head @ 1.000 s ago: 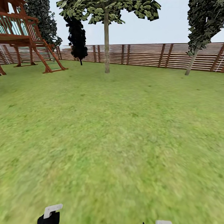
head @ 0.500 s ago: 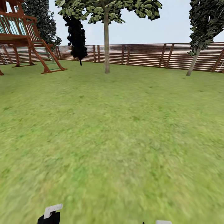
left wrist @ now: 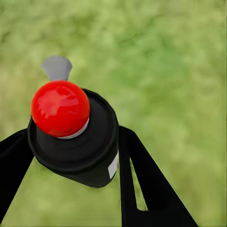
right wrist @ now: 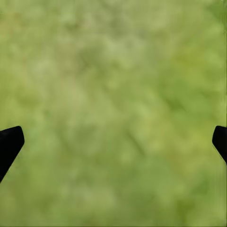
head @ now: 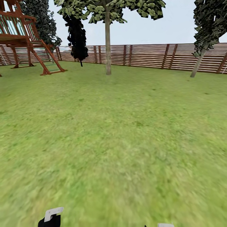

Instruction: In the garden, pick up the pesticide atomizer on the floor and spray pesticide onto both trees until each tree trunk is fully covered.

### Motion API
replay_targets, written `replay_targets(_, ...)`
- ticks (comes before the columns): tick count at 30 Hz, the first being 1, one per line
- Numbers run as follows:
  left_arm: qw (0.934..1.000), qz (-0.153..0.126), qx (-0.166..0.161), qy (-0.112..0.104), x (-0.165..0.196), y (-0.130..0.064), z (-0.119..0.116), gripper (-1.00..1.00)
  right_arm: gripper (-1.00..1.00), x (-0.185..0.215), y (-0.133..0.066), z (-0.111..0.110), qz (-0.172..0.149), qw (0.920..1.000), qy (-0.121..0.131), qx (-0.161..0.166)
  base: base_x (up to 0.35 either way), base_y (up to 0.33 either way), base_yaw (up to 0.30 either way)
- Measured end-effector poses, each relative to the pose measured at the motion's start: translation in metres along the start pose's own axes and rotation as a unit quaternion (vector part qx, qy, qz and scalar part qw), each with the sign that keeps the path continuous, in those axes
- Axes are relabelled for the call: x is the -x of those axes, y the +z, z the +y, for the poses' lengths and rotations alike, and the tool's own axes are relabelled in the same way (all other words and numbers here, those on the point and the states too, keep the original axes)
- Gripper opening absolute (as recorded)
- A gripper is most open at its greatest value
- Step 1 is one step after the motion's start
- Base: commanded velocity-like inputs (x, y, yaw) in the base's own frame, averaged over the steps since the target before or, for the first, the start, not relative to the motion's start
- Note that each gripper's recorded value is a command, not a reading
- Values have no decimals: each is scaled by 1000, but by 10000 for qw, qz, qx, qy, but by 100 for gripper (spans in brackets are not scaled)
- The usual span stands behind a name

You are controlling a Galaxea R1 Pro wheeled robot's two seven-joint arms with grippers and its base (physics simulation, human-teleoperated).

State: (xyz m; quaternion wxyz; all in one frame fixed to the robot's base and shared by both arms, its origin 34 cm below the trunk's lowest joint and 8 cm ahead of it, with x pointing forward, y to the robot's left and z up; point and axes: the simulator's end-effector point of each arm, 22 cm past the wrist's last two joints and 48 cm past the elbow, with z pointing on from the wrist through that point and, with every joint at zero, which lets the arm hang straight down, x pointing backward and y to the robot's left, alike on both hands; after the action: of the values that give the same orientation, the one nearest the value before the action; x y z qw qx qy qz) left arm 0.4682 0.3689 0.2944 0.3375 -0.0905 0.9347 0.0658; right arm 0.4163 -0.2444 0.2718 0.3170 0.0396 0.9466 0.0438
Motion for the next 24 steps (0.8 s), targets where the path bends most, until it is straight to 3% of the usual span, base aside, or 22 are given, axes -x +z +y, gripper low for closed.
replay_targets(24,10000,1,-1,2,0,0,0,-100,100,0,0,0,1,10000,-2,-3,339,0,0)
